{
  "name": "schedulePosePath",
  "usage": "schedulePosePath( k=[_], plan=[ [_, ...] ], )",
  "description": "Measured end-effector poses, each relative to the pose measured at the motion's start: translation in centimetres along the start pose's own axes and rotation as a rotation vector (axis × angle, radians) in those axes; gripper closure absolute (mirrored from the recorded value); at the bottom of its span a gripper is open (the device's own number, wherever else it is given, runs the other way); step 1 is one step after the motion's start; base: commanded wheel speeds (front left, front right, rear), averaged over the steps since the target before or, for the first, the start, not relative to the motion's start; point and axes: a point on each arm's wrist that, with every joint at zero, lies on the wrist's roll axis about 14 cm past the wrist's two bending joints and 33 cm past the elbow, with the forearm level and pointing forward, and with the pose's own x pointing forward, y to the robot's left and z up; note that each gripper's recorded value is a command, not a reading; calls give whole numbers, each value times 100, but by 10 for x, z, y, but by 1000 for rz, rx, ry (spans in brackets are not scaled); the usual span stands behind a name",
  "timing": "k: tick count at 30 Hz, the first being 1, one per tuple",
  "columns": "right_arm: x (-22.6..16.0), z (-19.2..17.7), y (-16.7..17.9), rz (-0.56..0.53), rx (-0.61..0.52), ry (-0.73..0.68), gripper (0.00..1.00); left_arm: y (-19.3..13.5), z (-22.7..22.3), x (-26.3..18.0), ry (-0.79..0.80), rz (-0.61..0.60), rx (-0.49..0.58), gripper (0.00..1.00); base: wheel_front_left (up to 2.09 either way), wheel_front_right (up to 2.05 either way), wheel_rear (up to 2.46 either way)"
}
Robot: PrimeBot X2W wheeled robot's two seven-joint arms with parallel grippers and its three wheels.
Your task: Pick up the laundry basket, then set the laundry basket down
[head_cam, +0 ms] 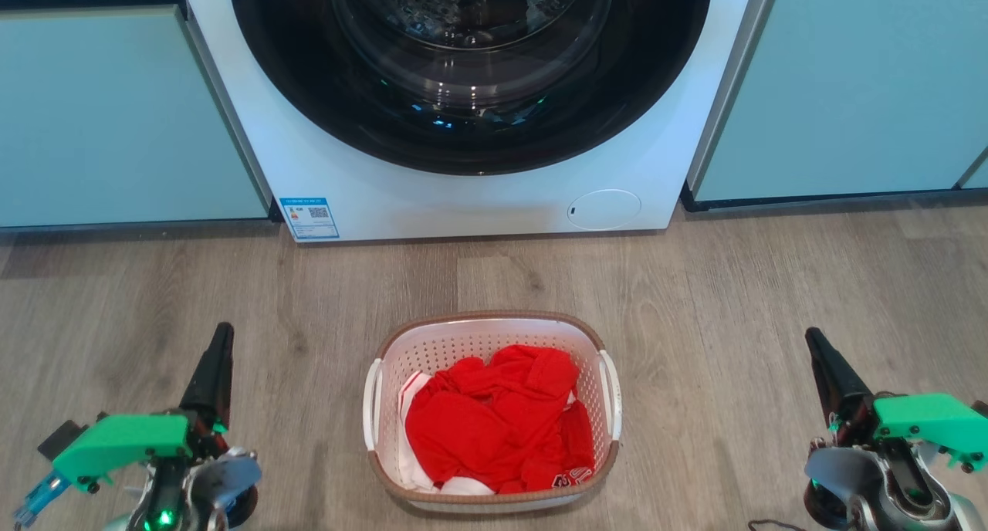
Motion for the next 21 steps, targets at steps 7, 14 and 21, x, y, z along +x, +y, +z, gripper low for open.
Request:
schedulePosePath(
  k=[7,14,21],
  plan=[
    [0,0,0,0,0,0,100,0,0,0,0,0,0,100,0,0,0],
    [0,0,0,0,0,0,100,0,0,0,0,0,0,100,0,0,0],
    [0,0,0,0,0,0,100,0,0,0,0,0,0,100,0,0,0]
  ],
)
